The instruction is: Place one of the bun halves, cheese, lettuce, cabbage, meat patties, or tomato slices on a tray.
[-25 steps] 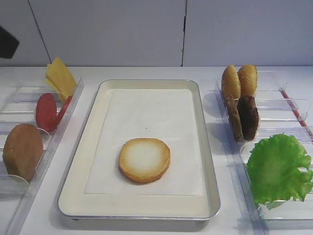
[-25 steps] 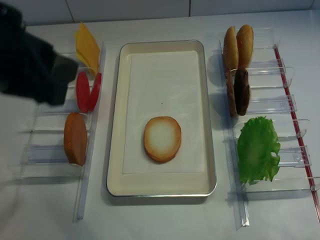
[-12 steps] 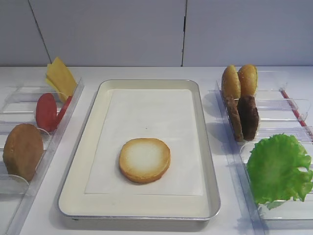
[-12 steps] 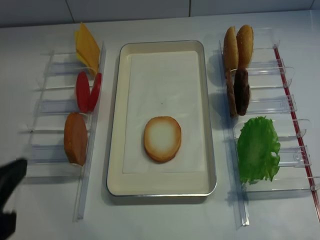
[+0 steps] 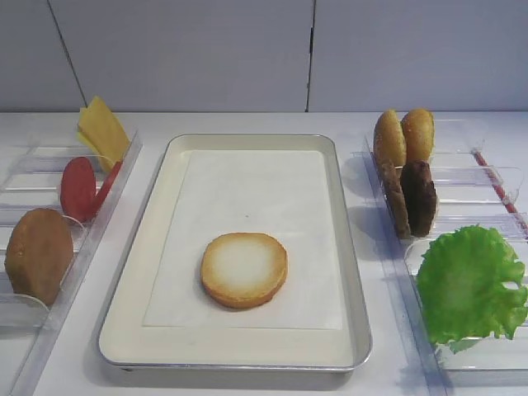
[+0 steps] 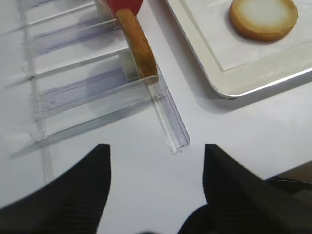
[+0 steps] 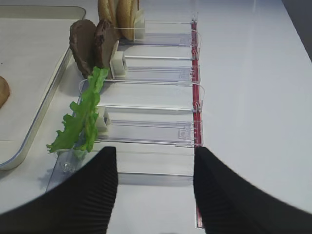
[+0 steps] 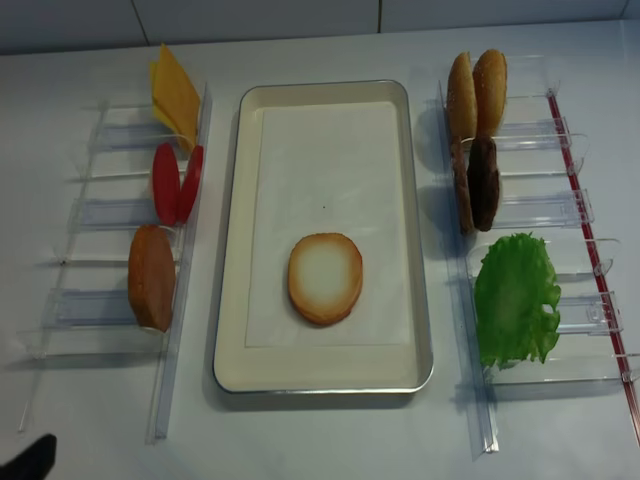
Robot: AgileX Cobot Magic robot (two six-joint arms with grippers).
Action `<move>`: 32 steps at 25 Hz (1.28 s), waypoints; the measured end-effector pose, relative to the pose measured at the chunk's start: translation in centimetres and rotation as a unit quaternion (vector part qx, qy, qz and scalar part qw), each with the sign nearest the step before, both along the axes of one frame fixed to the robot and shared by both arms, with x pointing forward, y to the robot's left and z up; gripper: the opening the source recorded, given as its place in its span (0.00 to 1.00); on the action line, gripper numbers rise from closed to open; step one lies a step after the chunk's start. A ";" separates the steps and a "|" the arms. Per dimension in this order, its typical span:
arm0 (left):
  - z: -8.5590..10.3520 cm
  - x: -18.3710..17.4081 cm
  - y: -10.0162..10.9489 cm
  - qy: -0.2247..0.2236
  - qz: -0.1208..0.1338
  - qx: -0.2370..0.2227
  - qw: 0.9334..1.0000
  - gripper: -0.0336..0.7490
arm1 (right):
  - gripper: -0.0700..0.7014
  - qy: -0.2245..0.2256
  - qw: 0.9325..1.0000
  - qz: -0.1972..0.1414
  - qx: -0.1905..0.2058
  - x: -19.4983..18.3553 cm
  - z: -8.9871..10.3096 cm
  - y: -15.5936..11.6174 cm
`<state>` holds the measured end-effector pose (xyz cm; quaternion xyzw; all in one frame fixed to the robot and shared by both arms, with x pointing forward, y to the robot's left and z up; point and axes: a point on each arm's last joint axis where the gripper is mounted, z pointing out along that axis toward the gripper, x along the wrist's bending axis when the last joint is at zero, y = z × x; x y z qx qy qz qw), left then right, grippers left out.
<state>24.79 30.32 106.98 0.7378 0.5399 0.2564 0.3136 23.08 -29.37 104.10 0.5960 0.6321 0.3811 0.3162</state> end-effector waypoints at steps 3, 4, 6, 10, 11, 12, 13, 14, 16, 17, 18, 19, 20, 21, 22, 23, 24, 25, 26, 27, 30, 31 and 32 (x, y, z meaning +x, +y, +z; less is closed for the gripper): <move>-1.5 -0.5 0.2 0.001 0.004 -0.006 1.000 0.58 | 0.61 0.000 1.000 0.000 0.000 0.0 0.0 0.0; -2.0 -0.6 0.2 0.002 0.005 -0.007 1.000 0.58 | 0.61 0.000 1.000 0.000 0.000 0.0 0.0 0.0; -2.4 -0.9 0.3 -0.004 0.007 -0.011 1.000 0.59 | 0.61 0.000 1.000 0.000 0.000 0.0 0.0 0.0; -3.0 -1.1 0.3 -0.023 0.027 -0.043 0.998 0.59 | 0.61 0.000 1.000 0.000 0.000 0.0 0.0 0.0; -3.0 -1.1 0.3 -0.026 0.028 -0.046 0.998 0.59 | 0.61 0.000 1.000 0.000 0.000 0.0 0.0 0.0; -3.0 -1.2 0.4 -0.028 0.030 -0.048 0.998 0.59 | 0.61 0.000 1.000 0.000 0.000 0.0 0.0 0.0; -3.0 -1.2 0.4 -0.030 0.029 -0.049 0.998 0.59 | 0.61 0.000 1.000 0.000 0.000 0.0 0.0 0.0; -3.0 -1.2 0.4 -0.031 0.029 -0.050 0.998 0.59 | 0.61 0.000 1.000 0.000 0.000 0.0 0.0 0.0; -3.0 -1.2 0.4 -0.031 0.030 -0.051 0.998 0.59 | 0.61 0.000 1.000 0.000 0.000 0.0 0.0 0.0; -2.9 -1.1 0.4 -0.032 0.030 -0.051 0.998 0.58 | 0.61 0.000 1.000 0.000 0.000 0.0 0.0 0.0; -2.9 -1.1 0.4 -0.032 0.030 -0.051 0.998 0.58 | 0.61 0.000 1.000 0.000 0.000 0.0 0.0 0.0; -2.9 -1.1 0.4 -0.032 0.030 -0.051 0.998 0.58 | 0.61 0.000 1.000 0.000 0.000 0.0 0.0 0.0; -2.9 -1.1 0.4 -0.033 0.028 -0.049 0.998 0.58 | 0.61 0.000 1.000 0.000 0.000 0.0 0.0 0.0; -2.9 -1.2 0.3 -0.033 0.025 -0.047 0.998 0.58 | 0.61 0.000 1.000 0.000 0.000 0.0 0.0 0.0; -2.9 -1.2 0.3 -0.034 0.020 -0.043 0.998 0.58 | 0.61 0.000 1.000 0.000 0.000 0.0 0.0 0.0; -3.0 -1.2 0.3 -0.034 0.014 -0.041 0.998 0.58 | 0.61 0.000 1.000 0.000 0.000 0.0 0.0 0.0; -2.9 -1.2 0.2 -0.035 0.012 -0.041 0.998 0.58 | 0.61 0.000 1.000 0.000 0.000 0.0 0.0 0.0; -2.9 -1.2 0.2 -0.035 0.009 -0.041 0.998 0.58 | 0.61 0.000 1.000 0.000 0.000 0.0 0.0 0.0; -2.9 -1.2 0.2 -0.035 0.008 -0.042 0.998 0.58 | 0.61 0.000 1.000 0.000 0.000 0.0 0.0 0.0; -2.9 -1.2 0.1 -0.036 0.006 -0.041 0.998 0.58 | 0.61 0.000 1.000 0.000 0.000 0.0 0.0 0.0; -2.9 -1.2 0.1 -0.036 0.005 -0.040 0.999 0.58 | 0.61 0.000 1.000 0.000 0.000 0.0 0.0 0.0; -2.9 -1.2 0.1 -0.036 0.005 -0.040 0.999 0.58 | 0.61 0.000 1.000 0.000 0.000 0.0 0.0 0.0; -2.9 -1.2 0.1 -0.036 0.005 -0.040 0.999 0.58 | 0.61 0.000 1.000 0.000 0.000 0.0 0.0 0.0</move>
